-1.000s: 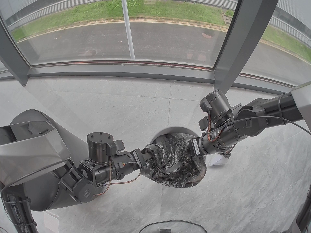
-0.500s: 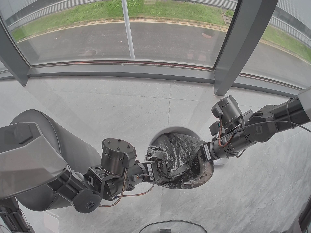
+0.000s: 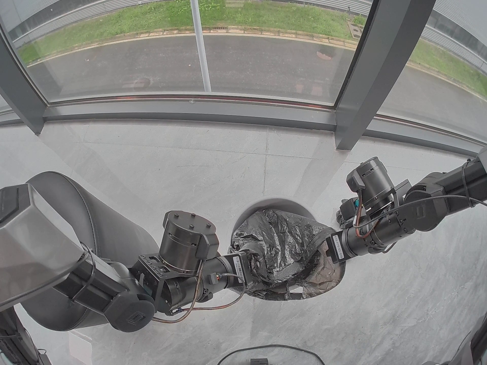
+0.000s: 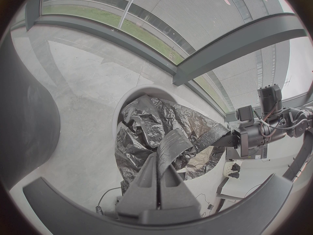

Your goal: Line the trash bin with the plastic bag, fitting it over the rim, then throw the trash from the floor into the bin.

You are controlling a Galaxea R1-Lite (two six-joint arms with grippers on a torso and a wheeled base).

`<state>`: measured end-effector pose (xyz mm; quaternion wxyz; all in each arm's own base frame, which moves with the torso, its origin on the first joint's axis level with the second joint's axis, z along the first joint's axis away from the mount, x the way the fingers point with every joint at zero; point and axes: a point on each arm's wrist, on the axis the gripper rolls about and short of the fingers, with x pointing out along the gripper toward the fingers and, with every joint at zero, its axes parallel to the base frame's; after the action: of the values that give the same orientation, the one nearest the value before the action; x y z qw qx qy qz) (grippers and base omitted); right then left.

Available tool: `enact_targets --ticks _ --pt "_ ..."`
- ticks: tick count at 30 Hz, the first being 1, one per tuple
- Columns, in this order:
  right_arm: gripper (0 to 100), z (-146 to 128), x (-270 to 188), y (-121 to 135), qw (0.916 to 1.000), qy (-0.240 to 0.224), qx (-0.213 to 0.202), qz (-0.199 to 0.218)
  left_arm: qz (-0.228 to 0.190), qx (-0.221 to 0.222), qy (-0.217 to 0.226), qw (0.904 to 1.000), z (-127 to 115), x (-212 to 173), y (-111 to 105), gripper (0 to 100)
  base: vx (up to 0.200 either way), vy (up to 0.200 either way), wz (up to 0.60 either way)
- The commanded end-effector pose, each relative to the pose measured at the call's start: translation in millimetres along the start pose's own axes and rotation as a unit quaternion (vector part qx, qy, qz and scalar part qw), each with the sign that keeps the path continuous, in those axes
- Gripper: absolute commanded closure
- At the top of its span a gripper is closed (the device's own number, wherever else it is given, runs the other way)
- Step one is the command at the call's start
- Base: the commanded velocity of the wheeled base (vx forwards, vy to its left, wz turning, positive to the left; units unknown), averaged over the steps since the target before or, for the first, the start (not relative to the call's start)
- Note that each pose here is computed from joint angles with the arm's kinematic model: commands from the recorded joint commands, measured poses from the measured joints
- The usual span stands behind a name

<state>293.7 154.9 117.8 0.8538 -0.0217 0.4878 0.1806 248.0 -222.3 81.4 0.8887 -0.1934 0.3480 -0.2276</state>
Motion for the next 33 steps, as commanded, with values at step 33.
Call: enact_targets --ticks 33 --pt "100 -15 68 -25 0.9960 -0.087 0.008 -0.019 0.015 -0.047 -0.035 0.9981 8 32 27 100 0.000 0.000 0.00"
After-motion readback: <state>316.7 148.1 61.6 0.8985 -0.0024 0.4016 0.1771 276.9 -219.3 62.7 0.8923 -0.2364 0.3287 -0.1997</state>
